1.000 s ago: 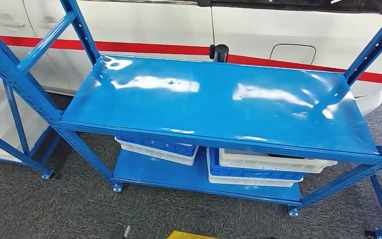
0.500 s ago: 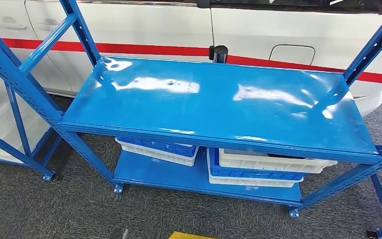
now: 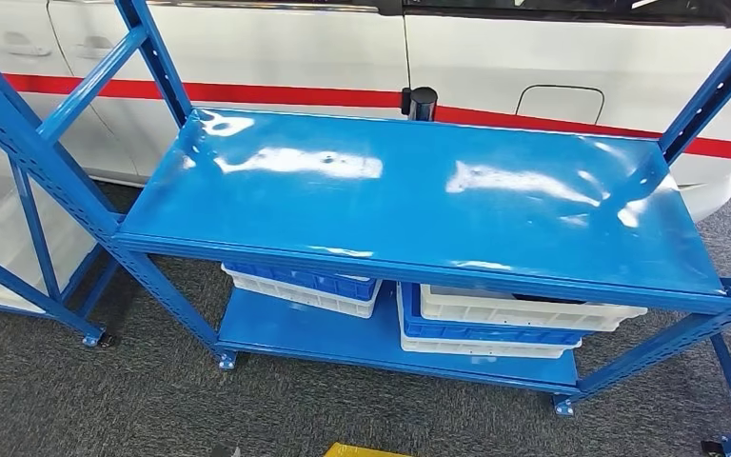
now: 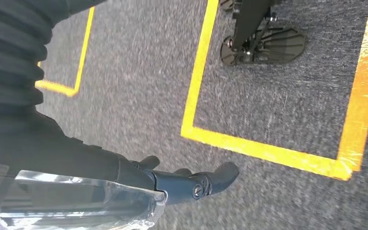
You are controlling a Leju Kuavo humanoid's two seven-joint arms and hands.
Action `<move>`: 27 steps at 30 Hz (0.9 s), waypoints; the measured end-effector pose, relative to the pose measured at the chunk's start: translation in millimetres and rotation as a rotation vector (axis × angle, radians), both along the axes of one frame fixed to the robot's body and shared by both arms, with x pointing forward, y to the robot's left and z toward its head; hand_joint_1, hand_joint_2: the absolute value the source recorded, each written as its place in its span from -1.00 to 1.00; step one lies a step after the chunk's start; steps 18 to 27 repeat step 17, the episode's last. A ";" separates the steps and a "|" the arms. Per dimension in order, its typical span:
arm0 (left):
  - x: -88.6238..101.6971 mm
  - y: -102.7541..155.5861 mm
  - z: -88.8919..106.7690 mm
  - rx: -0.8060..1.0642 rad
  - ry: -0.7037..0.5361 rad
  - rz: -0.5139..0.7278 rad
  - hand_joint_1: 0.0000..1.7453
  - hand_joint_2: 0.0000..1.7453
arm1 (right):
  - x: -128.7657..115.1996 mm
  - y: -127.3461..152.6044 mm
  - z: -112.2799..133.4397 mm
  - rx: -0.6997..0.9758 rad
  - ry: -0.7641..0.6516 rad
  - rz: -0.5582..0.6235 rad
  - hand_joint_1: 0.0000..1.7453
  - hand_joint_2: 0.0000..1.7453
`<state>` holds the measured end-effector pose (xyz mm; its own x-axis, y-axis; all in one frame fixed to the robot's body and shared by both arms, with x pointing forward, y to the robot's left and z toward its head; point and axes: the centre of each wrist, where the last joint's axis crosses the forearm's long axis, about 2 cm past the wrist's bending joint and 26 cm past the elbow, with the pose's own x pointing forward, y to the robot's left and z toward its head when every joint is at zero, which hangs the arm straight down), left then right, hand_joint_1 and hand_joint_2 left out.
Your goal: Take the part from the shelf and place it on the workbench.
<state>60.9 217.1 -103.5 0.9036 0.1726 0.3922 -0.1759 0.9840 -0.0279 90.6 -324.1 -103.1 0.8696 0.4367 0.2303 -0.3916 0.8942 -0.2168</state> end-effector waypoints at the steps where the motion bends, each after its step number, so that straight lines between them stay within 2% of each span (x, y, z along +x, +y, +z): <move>1: -2.5 2.1 -0.6 -0.001 0.007 -0.006 -1.00 1.00 | -3.1 0.3 -0.6 0.006 0.002 -0.017 -1.00 1.00; 7: -14.6 14.8 -3.7 -0.002 0.041 -0.042 -1.00 1.00 | -20.2 2.2 -3.6 0.038 0.010 -0.102 -1.00 1.00; 11: -22.9 23.4 -5.3 -0.001 0.063 -0.071 -1.00 1.00 | -32.1 4.3 -5.3 0.061 0.015 -0.158 -1.00 -1.00; 17: -33.4 36.2 -7.0 0.001 0.091 -0.103 -1.00 1.00 | -48.2 8.6 -7.1 0.097 0.021 -0.232 -1.00 -1.00; 27: -33.4 36.2 -7.0 0.001 0.091 -0.103 -1.00 1.00 | -48.2 8.6 -7.1 0.097 0.021 -0.232 -1.00 -1.00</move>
